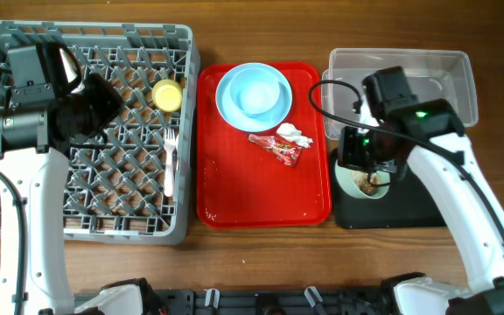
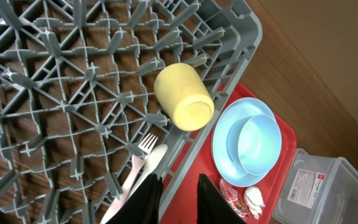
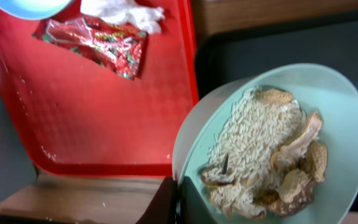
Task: Sort waste into correct bins and load items into the dishwasher rack
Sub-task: 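Tip the green bowl over the black tray to dump the food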
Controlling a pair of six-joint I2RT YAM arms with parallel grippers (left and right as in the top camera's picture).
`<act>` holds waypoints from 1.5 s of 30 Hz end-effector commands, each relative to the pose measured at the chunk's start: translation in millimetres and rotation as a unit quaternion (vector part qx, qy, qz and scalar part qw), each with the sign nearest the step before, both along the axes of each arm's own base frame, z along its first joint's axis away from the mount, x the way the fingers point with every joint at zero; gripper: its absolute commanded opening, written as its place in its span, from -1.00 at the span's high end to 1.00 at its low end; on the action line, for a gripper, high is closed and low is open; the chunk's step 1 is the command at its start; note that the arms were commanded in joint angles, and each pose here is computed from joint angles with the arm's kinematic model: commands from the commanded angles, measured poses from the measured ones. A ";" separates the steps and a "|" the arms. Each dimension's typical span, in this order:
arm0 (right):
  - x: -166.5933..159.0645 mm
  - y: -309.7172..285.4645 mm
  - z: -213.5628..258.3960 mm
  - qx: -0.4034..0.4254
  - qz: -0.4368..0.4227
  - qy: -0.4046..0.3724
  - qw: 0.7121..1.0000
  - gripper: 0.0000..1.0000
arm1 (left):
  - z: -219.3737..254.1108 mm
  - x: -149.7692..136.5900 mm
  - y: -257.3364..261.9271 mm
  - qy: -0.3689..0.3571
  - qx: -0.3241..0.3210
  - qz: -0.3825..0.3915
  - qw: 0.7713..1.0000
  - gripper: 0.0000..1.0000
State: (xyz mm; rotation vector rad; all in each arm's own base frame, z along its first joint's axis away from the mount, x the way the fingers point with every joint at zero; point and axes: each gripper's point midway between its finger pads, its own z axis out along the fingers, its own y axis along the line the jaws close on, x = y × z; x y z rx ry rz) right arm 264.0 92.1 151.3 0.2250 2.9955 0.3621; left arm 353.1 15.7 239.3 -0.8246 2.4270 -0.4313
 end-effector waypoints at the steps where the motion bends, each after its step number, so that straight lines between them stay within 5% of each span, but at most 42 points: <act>1: -2.9 -10.5 12.7 0.018 0.012 -0.022 1.000 0.91 | -1.3 1.1 -1.7 0.001 0.000 -0.005 1.000 0.57; 16: -15.5 -31.8 4.4 0.265 0.038 -0.088 0.960 0.91 | -1.4 1.0 -1.2 0.001 0.001 -0.004 1.000 0.55; 24: -3.4 -53.3 26.8 0.327 0.006 -0.165 0.931 0.91 | -1.5 0.8 -1.2 0.002 0.001 -0.004 1.000 0.55; 45: -5.2 -74.9 18.4 0.395 -0.060 -0.224 0.889 0.92 | -3.4 -1.9 -1.7 0.008 0.000 -0.004 1.000 0.56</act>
